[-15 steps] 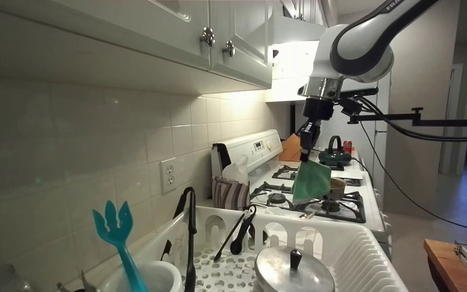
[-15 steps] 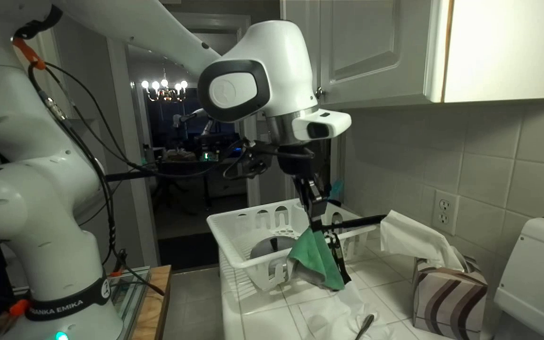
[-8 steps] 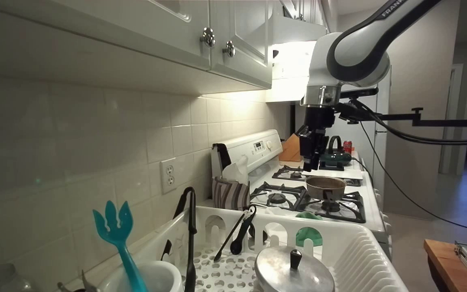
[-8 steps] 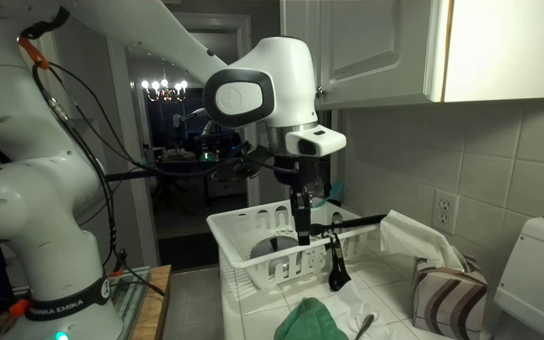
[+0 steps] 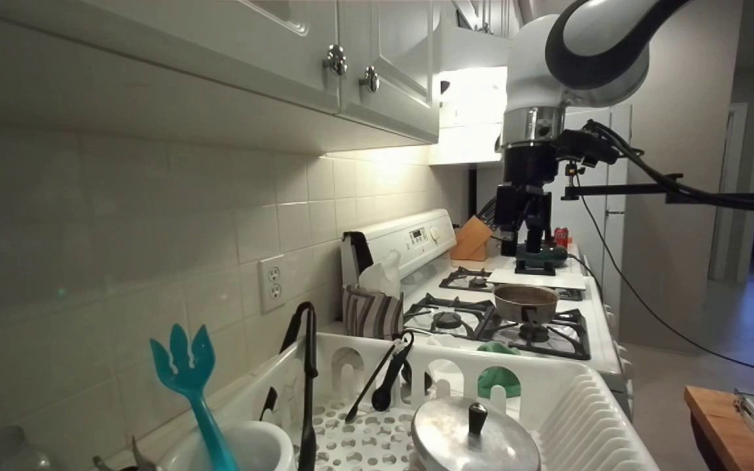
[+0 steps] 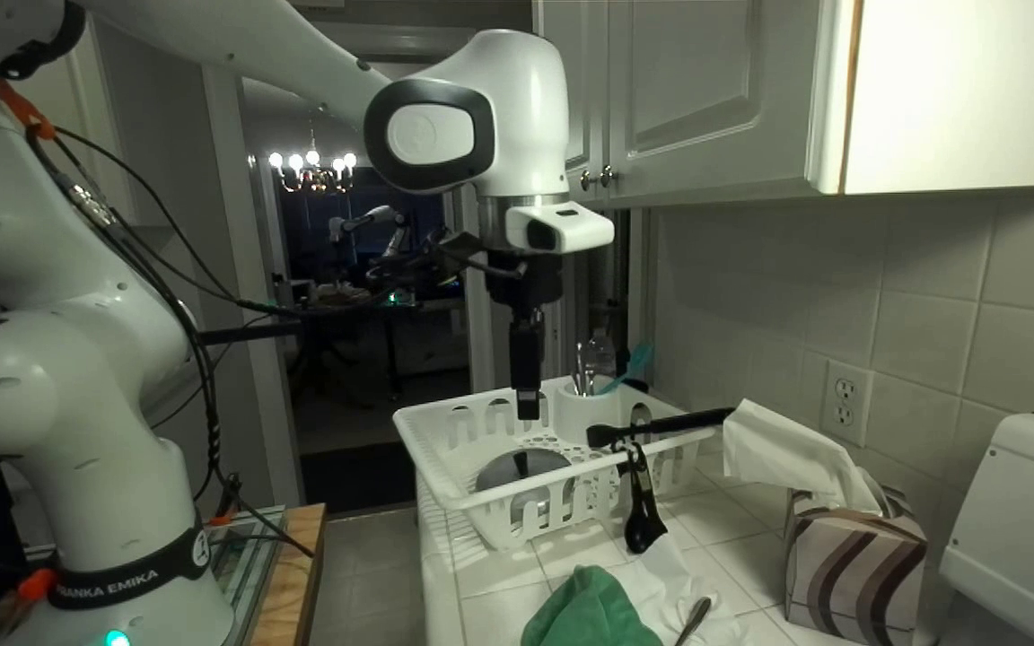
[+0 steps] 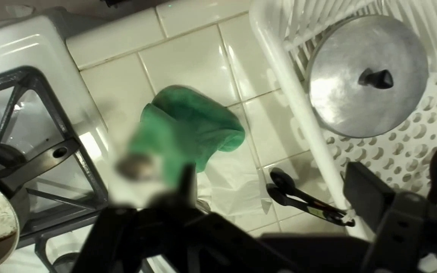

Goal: Use the green towel to remove the lid from the silver pot and place it on the dishrack then place the towel on the countertop.

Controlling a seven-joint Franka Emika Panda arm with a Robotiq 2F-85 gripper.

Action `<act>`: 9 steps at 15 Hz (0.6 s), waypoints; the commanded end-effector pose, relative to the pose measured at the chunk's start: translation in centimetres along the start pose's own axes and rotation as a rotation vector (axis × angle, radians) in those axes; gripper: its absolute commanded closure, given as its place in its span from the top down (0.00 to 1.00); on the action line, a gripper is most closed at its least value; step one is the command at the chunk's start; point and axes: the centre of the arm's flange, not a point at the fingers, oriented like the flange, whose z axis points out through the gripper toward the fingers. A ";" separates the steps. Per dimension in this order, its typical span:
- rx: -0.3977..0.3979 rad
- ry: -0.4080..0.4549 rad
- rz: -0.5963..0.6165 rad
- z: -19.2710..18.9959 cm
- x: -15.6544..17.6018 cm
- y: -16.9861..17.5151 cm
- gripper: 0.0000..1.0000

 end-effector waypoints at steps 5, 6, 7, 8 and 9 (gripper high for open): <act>0.087 -0.008 -0.239 -2.2 -3.9 -3.1 1.00; 0.092 -0.003 -0.268 -2.2 -4.2 -3.7 1.00; 0.097 0.002 -0.294 -2.0 -4.5 -4.2 1.00; 0.104 0.006 -0.321 -1.9 -4.7 -4.6 1.00; 0.105 0.011 -0.362 -1.7 -5.1 -4.9 1.00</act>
